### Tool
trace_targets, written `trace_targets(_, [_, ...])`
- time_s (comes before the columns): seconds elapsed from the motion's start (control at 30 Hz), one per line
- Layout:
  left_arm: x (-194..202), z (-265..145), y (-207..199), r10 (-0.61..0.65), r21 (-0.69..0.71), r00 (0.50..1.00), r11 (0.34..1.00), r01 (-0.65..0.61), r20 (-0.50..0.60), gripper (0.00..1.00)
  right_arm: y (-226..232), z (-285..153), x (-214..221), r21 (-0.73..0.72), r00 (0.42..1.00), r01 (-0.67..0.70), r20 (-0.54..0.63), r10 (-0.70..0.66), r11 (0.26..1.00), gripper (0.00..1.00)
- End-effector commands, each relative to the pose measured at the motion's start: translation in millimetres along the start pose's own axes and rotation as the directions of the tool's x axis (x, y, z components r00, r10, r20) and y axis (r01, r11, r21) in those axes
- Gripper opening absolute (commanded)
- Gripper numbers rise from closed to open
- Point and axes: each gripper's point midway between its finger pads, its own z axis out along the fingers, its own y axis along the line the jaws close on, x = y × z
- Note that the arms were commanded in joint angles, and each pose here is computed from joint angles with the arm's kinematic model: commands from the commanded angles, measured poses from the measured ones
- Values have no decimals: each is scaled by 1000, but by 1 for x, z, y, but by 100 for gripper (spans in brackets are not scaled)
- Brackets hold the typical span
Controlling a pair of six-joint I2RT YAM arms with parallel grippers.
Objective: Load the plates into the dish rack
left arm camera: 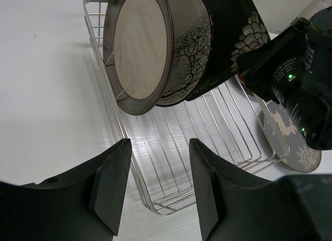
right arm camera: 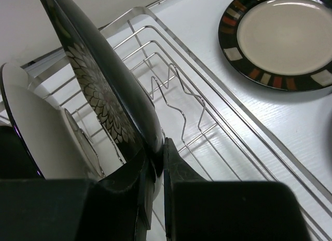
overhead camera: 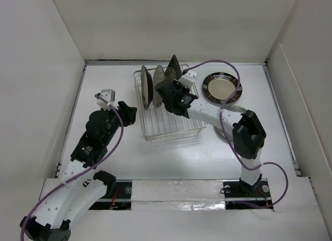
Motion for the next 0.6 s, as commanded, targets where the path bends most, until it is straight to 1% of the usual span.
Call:
trace_targets(0.0, [-20, -5, -11, -15, 38, 998, 999, 13, 56, 45, 25, -17, -27, -92, 964, -256, 44, 261, 962, 11])
trace_targets(0.03, [-20, -6, -11, -15, 39, 998, 999, 12, 55, 45, 28, -18, -28, -111, 959, -274, 37, 280, 955, 19])
trace_targets(0.07, [-20, -6, -12, -15, 40, 998, 999, 13, 57, 45, 29, -18, -25, -117, 960, -272, 30, 278, 955, 21])
trace_targets(0.13, [-20, -6, -11, -15, 39, 998, 999, 12, 55, 45, 29, -18, -20, -121, 961, -273, 18, 277, 954, 23])
trace_targets(0.17, [-20, -6, -12, -15, 40, 998, 999, 13, 58, 45, 31, -18, -18, -130, 961, -272, 5, 275, 953, 29])
trace_targets(0.2, [-20, -6, -11, -15, 40, 998, 999, 13, 58, 45, 32, -19, -17, -136, 961, -273, -1, 276, 952, 33])
trace_targets(0.33, [-20, -6, -12, -15, 43, 998, 999, 13, 57, 45, 38, -20, -13, -162, 960, -281, -29, 280, 946, 35])
trace_targets(0.37, [-19, -6, -12, -15, 43, 998, 999, 12, 55, 45, 38, -21, -14, -165, 958, -286, -29, 285, 944, 39])
trace_targets(0.57, [-19, -6, -12, -15, 43, 998, 999, 12, 55, 45, 31, -27, -29, -176, 952, -304, -14, 306, 936, 43])
